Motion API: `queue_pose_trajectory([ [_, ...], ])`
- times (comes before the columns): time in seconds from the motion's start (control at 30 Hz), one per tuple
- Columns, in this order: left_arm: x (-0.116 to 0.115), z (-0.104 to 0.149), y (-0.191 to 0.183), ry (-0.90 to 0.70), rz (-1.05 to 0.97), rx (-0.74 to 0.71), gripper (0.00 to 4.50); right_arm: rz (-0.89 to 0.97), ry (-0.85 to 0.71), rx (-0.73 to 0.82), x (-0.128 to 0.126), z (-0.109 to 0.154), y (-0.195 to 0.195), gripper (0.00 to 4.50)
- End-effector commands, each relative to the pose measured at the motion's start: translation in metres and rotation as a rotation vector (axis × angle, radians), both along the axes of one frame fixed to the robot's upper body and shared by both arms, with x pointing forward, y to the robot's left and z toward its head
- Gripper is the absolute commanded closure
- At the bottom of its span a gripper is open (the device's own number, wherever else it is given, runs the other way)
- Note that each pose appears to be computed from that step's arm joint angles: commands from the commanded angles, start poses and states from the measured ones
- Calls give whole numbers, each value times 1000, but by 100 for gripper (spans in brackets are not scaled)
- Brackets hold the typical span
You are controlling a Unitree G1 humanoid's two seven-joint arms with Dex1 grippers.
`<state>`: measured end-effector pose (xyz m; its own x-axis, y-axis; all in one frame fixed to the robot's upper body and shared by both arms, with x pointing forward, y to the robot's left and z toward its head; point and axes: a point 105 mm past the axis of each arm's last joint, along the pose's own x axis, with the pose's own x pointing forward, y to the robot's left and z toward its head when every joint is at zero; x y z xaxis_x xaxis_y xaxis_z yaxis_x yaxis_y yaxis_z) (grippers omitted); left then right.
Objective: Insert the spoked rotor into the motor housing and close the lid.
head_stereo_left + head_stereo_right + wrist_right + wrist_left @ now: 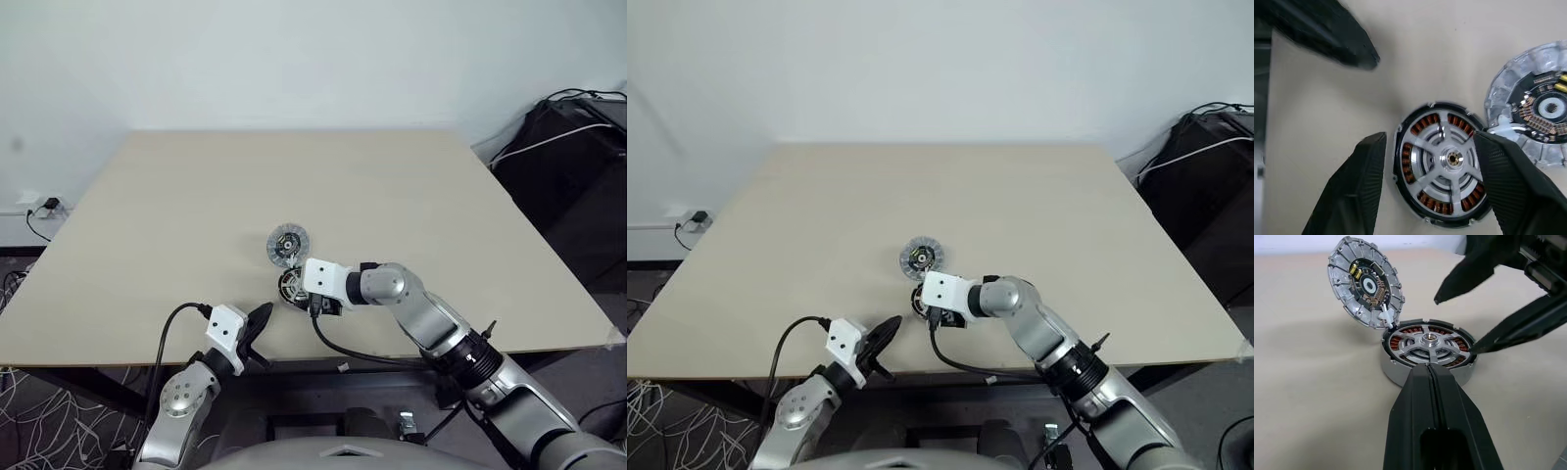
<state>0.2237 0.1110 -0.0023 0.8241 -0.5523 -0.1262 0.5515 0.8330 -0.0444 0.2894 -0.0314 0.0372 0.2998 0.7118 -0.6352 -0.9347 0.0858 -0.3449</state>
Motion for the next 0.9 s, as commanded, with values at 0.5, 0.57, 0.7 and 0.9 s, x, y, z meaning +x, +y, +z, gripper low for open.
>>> queue_pose_trajectory([
  [0.5,7,19,-1,-45,25,-19,450,112,51,-127,0,-18,-2,164],
  [0.57,7,17,-2,-41,26,-19,450,107,58,-135,0,-21,-5,164],
  [0.7,7,16,-2,-37,21,-22,450,100,64,-145,-1,-23,-9,182],
  [0.9,6,14,-3,-33,14,-22,450,92,64,-143,-1,-24,-10,351],
])
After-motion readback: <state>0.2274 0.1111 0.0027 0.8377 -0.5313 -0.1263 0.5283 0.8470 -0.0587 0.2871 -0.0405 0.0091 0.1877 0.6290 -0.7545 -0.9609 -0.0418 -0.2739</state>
